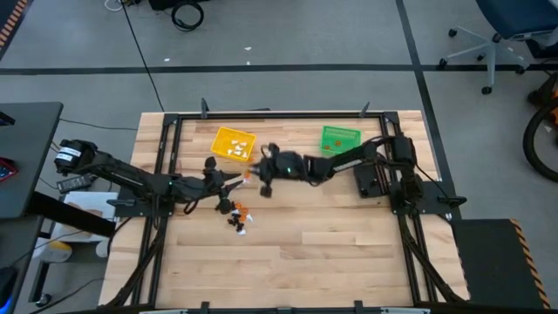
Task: Sort Halloween decoration
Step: Put the white ghost toy into the yellow bin
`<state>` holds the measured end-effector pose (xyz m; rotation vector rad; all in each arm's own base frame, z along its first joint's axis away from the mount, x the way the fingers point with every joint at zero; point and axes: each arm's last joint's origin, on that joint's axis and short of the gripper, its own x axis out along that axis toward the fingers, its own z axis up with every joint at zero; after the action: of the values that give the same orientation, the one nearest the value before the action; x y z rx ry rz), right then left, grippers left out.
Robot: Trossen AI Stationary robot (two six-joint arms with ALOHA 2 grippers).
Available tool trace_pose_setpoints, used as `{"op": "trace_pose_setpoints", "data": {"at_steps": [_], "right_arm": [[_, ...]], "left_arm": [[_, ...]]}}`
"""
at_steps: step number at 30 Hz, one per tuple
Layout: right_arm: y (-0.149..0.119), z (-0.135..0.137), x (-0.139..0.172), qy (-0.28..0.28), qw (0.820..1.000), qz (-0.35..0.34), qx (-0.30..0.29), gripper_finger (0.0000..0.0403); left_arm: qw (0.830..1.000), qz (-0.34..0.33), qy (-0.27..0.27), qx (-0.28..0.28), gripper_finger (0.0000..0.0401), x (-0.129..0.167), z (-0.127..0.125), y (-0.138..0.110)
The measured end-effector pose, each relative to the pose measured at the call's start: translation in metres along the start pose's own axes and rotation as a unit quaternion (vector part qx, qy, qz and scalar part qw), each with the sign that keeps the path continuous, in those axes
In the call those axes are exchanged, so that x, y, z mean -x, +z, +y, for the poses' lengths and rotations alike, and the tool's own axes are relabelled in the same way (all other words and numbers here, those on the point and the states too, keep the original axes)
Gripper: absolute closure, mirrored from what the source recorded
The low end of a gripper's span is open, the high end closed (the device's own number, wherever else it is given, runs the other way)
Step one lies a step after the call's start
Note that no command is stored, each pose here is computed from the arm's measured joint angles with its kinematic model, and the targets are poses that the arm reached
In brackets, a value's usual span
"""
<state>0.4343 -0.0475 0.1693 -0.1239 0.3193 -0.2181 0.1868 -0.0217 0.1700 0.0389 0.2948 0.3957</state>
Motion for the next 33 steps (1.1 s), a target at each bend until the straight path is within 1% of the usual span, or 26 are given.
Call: {"op": "trace_pose_setpoints", "data": {"at_steps": [3, 7, 11, 14, 16, 22, 24, 27, 33], "right_arm": [[0.009, -0.019, -0.005, -0.018, 1.0, -0.008, -0.023, 0.0334], [0.025, -0.034, -0.009, -0.021, 0.998, -0.023, -0.049, 0.0333], [0.038, -0.04, -0.012, -0.027, 0.998, -0.008, -0.056, 0.0333], [0.048, -0.044, -0.013, -0.03, 0.998, -0.019, -0.06, 0.0333], [0.049, -0.044, -0.02, -0.031, 0.998, -0.023, -0.059, 0.0333], [0.035, -0.044, -0.056, -0.034, 0.998, 0.012, -0.047, 0.0333], [0.036, -0.046, -0.066, -0.046, 0.998, 0.006, -0.049, 0.0333], [0.036, -0.052, -0.079, -0.066, 0.995, 0.003, -0.071, 0.0333], [0.018, -0.058, -0.1, -0.082, 0.988, 0.061, -0.112, 0.0332]], "left_arm": [[1.0, 0.028, -0.002, -0.013, 0.0319, 0.0, -0.002, 0.0], [0.998, 0.059, -0.01, -0.036, 0.0319, 0.003, -0.006, -0.004], [0.997, 0.072, -0.013, -0.039, 0.0319, 0.004, -0.007, -0.007], [0.997, 0.072, -0.013, -0.034, 0.0319, 0.004, -0.007, -0.008], [0.997, 0.073, -0.013, -0.033, 0.0319, 0.004, -0.007, -0.008], [0.997, 0.074, -0.013, -0.028, 0.0319, 0.004, -0.007, -0.008], [0.997, 0.075, -0.013, -0.024, 0.0319, 0.004, -0.007, -0.008], [0.997, 0.078, -0.013, -0.023, 0.0319, 0.004, -0.007, -0.009], [0.996, 0.081, -0.014, -0.023, 0.0319, 0.004, -0.007, -0.009]]}}
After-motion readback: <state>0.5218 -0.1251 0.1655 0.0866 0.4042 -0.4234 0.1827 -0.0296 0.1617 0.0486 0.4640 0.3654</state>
